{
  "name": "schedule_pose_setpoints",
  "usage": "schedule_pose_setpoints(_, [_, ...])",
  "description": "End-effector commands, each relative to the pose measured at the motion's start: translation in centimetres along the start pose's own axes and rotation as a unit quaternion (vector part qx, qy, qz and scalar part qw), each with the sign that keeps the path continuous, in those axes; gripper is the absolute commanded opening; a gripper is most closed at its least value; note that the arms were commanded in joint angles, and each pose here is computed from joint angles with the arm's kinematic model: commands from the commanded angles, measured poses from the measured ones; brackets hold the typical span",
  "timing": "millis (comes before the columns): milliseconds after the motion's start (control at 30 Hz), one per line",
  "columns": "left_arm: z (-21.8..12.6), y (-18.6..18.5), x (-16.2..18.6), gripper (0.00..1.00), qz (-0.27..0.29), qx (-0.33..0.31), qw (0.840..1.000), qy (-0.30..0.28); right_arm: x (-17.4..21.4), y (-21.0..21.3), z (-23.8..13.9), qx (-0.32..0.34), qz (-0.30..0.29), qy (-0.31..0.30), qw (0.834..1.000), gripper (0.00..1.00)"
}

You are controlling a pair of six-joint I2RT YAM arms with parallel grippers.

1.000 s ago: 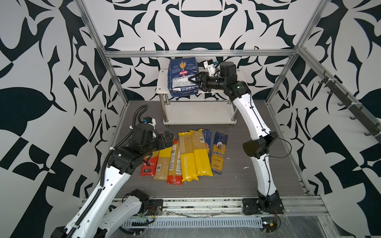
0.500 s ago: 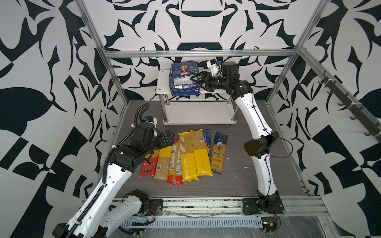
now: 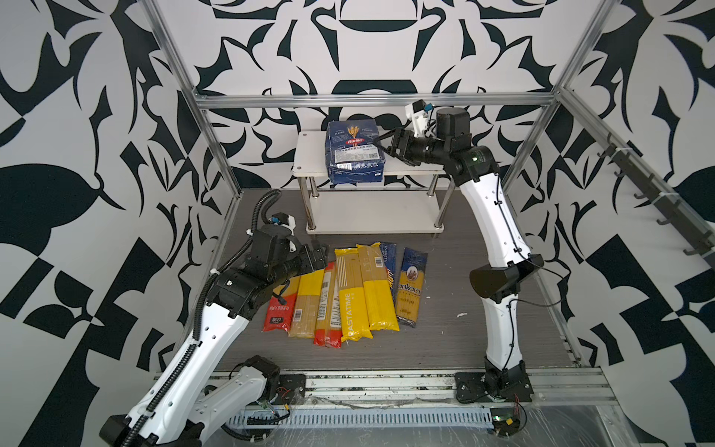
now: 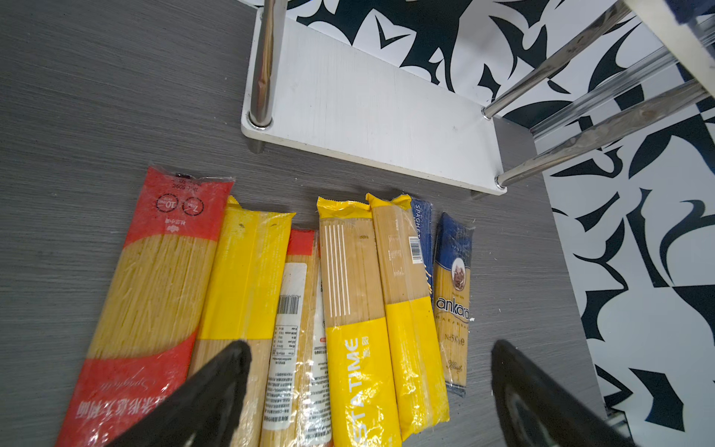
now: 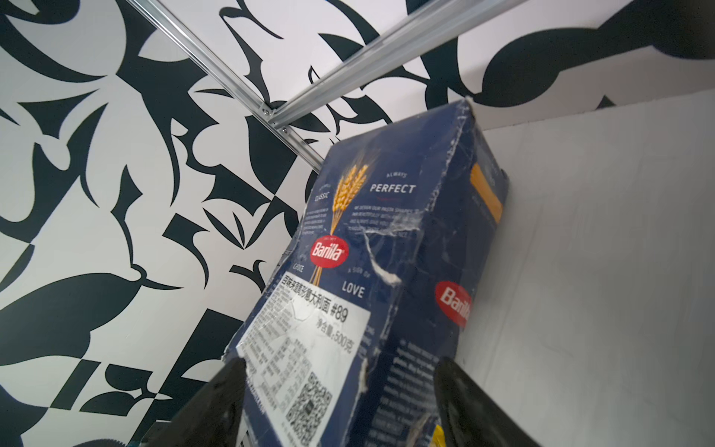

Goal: Place and organize the pasta boxes and bags onto the shelf
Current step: 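Lower the box onto the upper shelf and open the right gripper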

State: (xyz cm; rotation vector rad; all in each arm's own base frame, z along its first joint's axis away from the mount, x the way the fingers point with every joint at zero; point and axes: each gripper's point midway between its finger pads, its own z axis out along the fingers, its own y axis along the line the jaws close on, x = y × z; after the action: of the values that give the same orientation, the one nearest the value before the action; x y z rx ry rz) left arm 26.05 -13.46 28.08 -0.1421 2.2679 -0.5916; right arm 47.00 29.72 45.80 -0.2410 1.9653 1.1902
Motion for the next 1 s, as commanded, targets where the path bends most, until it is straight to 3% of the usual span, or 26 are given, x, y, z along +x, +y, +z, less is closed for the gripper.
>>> schedule_pose_setpoints(0, [-0.5,-0.4,-0.9,1.0,0.0,0.006,1.0,-0.011,-1.2,2.2,-1.7,-0.011,-0.037,-0.026,0.999,0.79])
schedule_pose_setpoints(500, [-1.0,0.1,-0.3,1.0,0.008,0.002,1.0,-0.014,2.5,2.1,4.1,-0.028,-0.017,0.017,0.999,0.78])
schedule_pose_setpoints(967, [-0.7,1.0,0.4,1.0,0.018,-0.007,1.0,-0.005,2.5,0.2,7.8,-0.045,0.007,0.004,0.999,0.79])
